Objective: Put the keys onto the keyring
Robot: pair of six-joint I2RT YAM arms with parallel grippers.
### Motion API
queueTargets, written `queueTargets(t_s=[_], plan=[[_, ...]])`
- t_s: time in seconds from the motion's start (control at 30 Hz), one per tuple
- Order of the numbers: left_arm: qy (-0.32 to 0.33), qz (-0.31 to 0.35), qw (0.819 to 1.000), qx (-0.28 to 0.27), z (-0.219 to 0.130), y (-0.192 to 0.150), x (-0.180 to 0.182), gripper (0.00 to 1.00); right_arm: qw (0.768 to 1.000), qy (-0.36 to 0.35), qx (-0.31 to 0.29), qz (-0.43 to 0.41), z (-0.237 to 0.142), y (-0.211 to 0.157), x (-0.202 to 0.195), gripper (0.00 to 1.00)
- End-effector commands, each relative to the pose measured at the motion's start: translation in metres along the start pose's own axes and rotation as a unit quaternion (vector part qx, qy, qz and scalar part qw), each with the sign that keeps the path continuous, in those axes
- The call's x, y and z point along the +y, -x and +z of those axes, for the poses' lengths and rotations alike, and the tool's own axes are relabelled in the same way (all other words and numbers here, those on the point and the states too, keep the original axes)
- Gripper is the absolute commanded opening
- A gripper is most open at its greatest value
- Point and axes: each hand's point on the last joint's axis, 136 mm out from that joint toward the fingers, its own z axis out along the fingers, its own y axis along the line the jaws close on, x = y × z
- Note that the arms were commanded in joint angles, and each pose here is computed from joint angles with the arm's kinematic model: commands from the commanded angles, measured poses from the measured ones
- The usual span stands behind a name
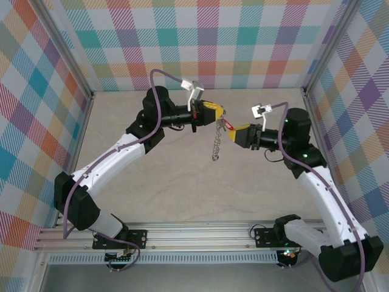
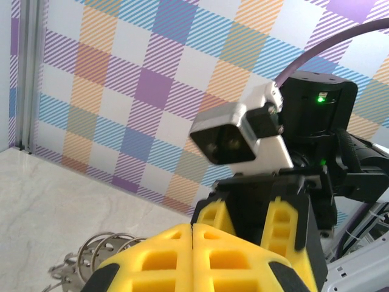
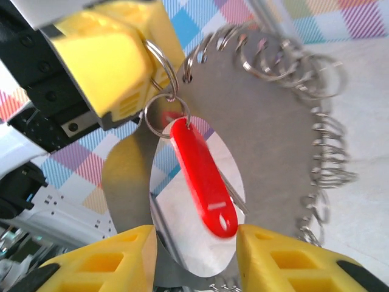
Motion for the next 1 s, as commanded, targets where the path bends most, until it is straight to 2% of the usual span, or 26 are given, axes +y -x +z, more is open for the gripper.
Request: queueTargets(t_s=[0.0, 0.2, 0.5, 0.97], plan=[[-0.022, 0.025, 0.999, -0.032, -0.005, 0.022, -0.021, 0.0, 1.0, -0.01, -0.021, -0.008, -0.01, 0.008, 0.004, 0.39], [-0.031, 0.021, 0.999, -0.031, -0.004, 0.02, -0.022, 0.0, 0.998, -0.014, -0.068, -0.015, -0.011, 0.041, 0.009, 0.34], [-0.034, 0.019, 0.999, -0.032, -0.005, 0.021, -0.023, 0.0, 0.995, 0.046, -0.093, -0.001, 0.003, 0.071, 0.014, 0.34], [-0.031, 0.019, 0.999, -0.033, -0.005, 0.022, -0.023, 0.0, 0.992, 0.088, -0.088, -0.009, 0.015, 0.073, 0.029, 0.33]])
